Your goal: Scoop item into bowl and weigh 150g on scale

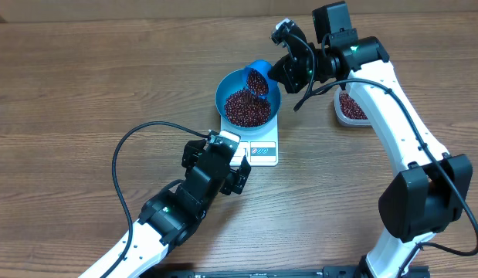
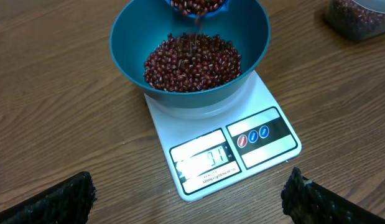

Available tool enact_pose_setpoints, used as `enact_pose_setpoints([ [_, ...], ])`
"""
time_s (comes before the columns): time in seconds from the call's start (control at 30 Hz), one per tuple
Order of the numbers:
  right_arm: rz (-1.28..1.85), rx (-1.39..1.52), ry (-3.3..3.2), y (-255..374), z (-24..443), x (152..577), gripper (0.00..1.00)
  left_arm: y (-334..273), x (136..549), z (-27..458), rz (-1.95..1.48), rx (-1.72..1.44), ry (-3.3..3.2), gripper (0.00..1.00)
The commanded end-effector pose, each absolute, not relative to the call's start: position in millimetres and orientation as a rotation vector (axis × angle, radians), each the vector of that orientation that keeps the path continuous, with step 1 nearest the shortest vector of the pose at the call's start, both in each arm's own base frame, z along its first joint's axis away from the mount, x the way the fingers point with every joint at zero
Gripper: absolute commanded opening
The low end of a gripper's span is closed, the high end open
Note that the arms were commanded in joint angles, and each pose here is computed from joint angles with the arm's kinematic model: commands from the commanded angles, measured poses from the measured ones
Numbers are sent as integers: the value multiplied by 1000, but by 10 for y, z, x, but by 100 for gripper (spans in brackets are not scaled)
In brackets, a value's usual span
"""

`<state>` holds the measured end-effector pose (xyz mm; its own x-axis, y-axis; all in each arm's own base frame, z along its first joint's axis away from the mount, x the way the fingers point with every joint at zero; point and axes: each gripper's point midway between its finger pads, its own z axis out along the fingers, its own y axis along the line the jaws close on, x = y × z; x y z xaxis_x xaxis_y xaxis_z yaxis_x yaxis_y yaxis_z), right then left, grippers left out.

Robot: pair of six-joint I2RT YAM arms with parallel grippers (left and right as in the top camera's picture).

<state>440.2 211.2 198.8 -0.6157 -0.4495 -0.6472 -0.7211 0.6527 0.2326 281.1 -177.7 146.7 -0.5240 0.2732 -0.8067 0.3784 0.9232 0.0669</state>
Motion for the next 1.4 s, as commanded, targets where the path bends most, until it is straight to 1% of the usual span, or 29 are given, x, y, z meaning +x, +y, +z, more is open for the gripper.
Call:
enact_pose_setpoints([
  [0.0,615,-959,2206,2146,2353,4395,4,-1724,2825,1423,-105,471,2157,99],
  [0.5,577,-1072,2150,2187,2341,4357,4,-1725,2826,1423,-105,471,2157,100],
  [1.37,557,-1166,2112,2195,2311,4299,4,-1725,2826,1423,-105,471,2157,100],
])
